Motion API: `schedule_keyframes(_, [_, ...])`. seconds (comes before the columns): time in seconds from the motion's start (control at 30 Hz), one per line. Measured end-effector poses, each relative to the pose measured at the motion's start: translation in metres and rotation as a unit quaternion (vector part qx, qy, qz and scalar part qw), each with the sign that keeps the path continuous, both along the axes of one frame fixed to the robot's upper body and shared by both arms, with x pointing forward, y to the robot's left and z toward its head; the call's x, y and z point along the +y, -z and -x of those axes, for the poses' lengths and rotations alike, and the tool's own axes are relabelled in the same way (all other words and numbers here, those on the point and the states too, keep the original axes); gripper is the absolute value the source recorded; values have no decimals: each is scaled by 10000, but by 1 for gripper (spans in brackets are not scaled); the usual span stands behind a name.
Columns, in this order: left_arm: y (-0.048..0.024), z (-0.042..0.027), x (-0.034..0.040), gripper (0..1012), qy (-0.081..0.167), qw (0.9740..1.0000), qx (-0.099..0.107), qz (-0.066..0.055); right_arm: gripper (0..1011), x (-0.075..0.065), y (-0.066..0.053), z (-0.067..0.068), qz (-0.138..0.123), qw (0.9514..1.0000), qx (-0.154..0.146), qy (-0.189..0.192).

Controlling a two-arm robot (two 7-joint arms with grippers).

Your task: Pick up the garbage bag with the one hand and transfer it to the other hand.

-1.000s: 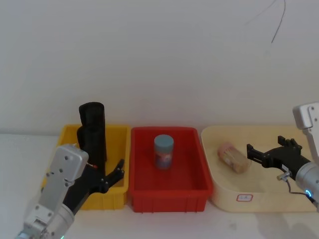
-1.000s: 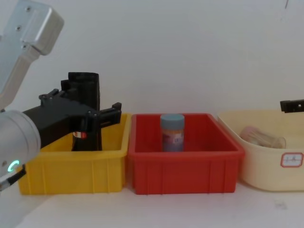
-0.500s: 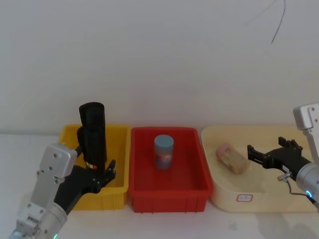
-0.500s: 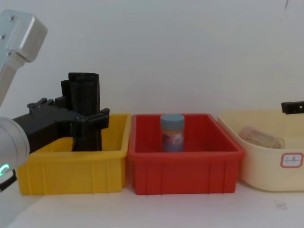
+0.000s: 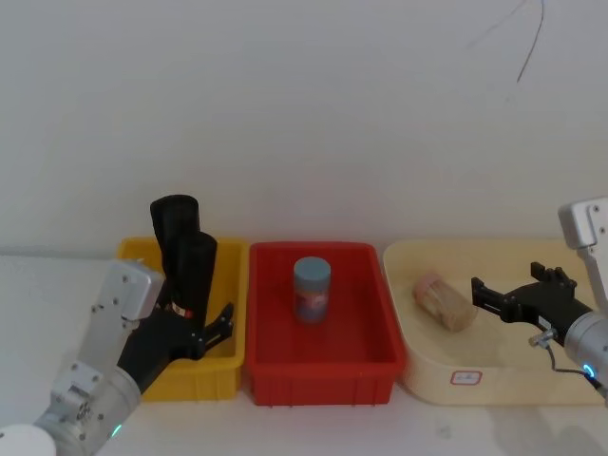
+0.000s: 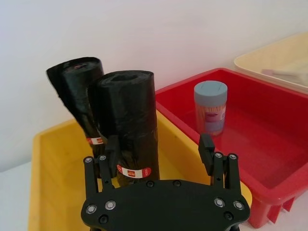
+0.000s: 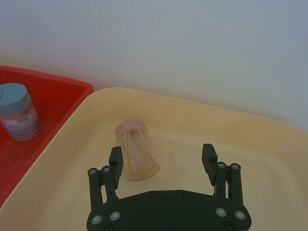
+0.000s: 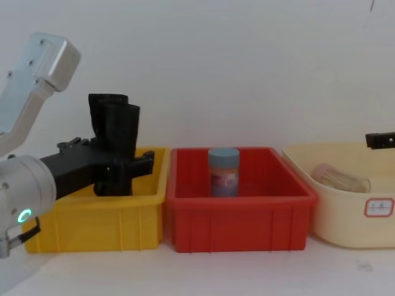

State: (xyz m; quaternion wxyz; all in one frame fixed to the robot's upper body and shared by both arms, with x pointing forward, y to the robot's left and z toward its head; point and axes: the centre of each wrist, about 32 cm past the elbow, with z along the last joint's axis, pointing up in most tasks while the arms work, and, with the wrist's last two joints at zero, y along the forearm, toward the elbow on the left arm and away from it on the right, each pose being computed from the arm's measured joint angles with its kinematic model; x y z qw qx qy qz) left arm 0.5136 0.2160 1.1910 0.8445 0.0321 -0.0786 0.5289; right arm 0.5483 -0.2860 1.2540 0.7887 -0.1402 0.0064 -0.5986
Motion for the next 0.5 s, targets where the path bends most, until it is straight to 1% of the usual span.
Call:
schedule_keyframes(0.1, [-5, -66, -11, 1001, 80, 10000, -1, -18, 1001, 0, 0, 0, 0, 10000, 1, 0])
schedule_keyframes(0.23, [-12, -104, -26, 1001, 112, 9999, -41, -45, 1001, 0, 0, 0, 0, 10000, 1, 0])
schedule_keyframes(0.37, [-21, -116, -40, 1001, 124, 9998, -102, -83, 1001, 0, 0, 0, 0, 10000, 1, 0])
schedule_keyframes(0.5, [-26, -111, -51, 1001, 122, 9997, -154, -124, 1001, 0, 0, 0, -1, 10000, 1, 0])
